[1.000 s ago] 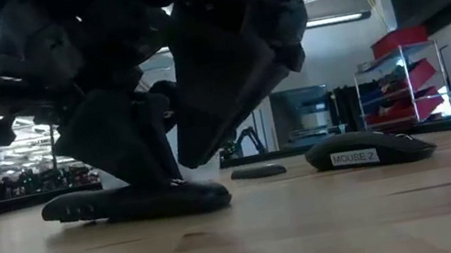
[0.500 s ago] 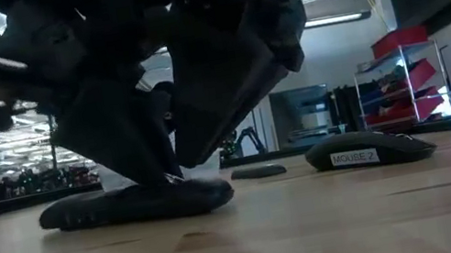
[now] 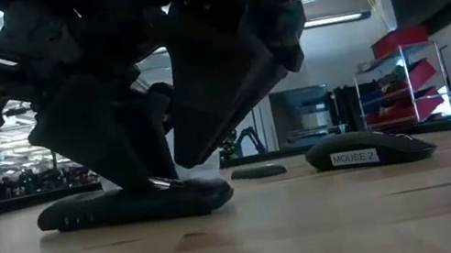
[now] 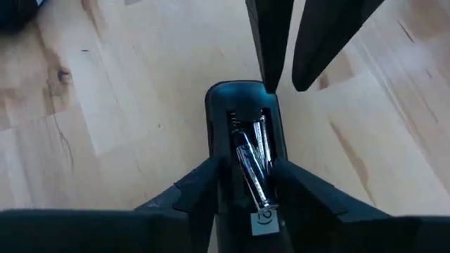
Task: Insert battery
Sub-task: Insert the silver battery into the remote control
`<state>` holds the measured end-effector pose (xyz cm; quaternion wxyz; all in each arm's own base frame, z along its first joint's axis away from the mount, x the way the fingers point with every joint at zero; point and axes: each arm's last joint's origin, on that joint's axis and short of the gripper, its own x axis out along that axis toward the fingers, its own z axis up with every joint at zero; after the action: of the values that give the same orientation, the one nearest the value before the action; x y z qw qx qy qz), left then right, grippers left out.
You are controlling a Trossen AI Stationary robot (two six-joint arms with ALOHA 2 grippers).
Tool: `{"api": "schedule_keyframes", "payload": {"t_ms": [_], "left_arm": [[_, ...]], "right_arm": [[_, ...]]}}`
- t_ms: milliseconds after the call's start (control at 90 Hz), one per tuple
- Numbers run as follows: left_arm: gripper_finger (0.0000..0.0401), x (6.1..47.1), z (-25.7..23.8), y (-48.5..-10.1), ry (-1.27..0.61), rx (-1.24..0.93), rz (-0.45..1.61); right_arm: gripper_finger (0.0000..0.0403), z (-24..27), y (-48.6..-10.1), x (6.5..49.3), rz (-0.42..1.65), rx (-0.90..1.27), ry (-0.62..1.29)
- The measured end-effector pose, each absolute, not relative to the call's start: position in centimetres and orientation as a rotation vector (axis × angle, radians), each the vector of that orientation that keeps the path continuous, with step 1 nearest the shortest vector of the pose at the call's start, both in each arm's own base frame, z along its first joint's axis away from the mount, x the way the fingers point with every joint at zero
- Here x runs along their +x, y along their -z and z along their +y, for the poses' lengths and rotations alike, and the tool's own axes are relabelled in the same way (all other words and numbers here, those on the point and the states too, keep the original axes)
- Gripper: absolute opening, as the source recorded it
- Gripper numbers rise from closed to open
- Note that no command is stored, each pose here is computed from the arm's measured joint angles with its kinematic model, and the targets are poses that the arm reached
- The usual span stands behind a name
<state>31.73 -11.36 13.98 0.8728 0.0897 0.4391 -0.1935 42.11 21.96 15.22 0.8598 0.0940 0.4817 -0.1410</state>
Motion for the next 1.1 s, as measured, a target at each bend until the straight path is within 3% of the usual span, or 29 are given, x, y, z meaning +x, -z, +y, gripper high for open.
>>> {"api": "schedule_keyframes", "payload": {"t_ms": [356, 1100], "left_arm": [[0.0122, 31.1, -10.7, -16.0, 0.390, 0.205, 0.899], [0.0028, 31.0, -10.6, -14.9, 0.430, 0.193, 0.965]], "right_arm": [[0.0048, 21.9, -15.2, 42.1, 1.008, 0.190, 0.298], [0.0048, 21.9, -15.3, 42.2, 1.001, 0.181, 0.293]]}}
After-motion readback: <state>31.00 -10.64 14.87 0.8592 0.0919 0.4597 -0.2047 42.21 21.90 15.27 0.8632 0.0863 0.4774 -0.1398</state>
